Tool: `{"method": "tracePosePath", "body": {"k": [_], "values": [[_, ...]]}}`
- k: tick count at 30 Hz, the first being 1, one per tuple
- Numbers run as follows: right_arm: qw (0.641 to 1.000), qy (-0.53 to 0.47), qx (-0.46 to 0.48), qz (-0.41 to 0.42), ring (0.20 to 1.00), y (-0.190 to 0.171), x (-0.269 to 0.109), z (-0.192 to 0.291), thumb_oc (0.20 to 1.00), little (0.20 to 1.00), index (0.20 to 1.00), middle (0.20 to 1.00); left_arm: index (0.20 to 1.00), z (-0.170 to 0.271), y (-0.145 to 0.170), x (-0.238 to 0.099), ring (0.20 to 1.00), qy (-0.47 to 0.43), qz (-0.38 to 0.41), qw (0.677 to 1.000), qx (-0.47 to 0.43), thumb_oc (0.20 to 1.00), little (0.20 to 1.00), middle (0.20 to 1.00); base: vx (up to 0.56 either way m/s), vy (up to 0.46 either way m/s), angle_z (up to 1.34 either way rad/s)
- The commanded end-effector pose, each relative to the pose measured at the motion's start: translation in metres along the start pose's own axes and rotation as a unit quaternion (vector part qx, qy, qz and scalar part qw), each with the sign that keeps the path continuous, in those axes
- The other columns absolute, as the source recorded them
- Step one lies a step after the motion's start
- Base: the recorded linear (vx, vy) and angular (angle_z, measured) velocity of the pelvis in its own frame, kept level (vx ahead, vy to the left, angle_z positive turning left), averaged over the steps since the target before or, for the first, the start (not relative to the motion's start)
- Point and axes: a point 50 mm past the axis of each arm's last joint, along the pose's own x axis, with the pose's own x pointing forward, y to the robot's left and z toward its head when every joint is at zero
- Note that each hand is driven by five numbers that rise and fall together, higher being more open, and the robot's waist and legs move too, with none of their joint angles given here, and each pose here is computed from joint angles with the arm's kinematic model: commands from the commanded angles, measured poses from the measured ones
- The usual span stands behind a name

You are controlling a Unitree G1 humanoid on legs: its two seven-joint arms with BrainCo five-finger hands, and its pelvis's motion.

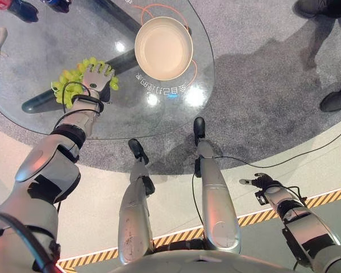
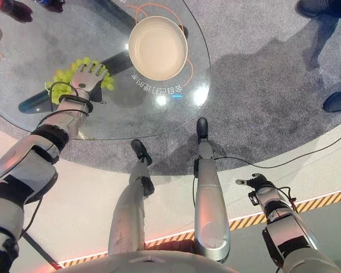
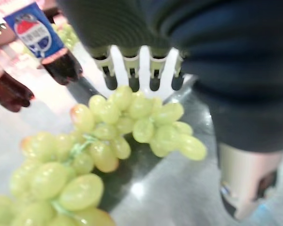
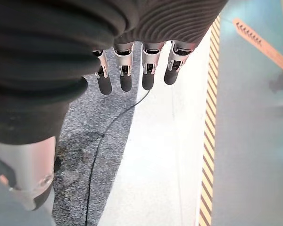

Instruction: Pick up fruits into the plate

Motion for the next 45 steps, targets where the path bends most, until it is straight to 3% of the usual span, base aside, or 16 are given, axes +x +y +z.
{"method": "tracePosePath", "body": {"k": [1, 15, 30, 33, 38, 45], "values": [[0.999, 0.034, -0.007, -0.004, 1.0, -0.001, -0.002, -0.028, 1.0, 1.0, 1.0, 1.0, 1.0, -0.062, 0.021, 0.001, 1.0, 0.133, 0.065, 0.987, 0.061, 1.0, 1.0, 1.0, 0.0, 0.0, 0.0], [1.0, 0.008, -0.01, 0.008, 1.0, 0.009, -0.003, -0.025, 1.0, 1.0, 1.0, 1.0, 1.0, -0.092, 0.043, -0.004, 1.0, 0.198, 0.169, 0.96, 0.099, 1.0, 1.0, 1.0, 0.01, -0.003, 0.01], [1.0, -0.003, -0.012, 0.02, 1.0, 0.014, -0.004, -0.027, 1.0, 1.0, 1.0, 1.0, 1.0, -0.078, 0.072, 0.007, 1.0, 0.132, 0.266, 0.952, 0.079, 1.0, 1.0, 1.0, 0.0, 0.0, 0.0], [1.0, -0.005, -0.012, 0.021, 1.0, 0.014, -0.004, -0.027, 1.0, 1.0, 1.0, 1.0, 1.0, -0.069, 0.074, 0.012, 1.0, 0.095, 0.243, 0.962, 0.08, 1.0, 1.0, 1.0, 0.0, 0.0, 0.0], [1.0, -0.004, -0.009, 0.015, 1.0, 0.008, -0.004, -0.03, 1.0, 1.0, 1.0, 1.0, 1.0, -0.047, 0.058, 0.02, 1.0, 0.012, 0.11, 0.99, 0.086, 1.0, 1.0, 1.0, 0.03, 0.046, 0.0], [1.0, -0.003, -0.01, 0.006, 1.0, -0.005, -0.004, -0.035, 1.0, 1.0, 1.0, 1.0, 1.0, -0.028, 0.056, 0.025, 1.0, -0.046, 0.001, 0.995, 0.085, 1.0, 1.0, 1.0, 0.02, 0.055, -0.01]]}}
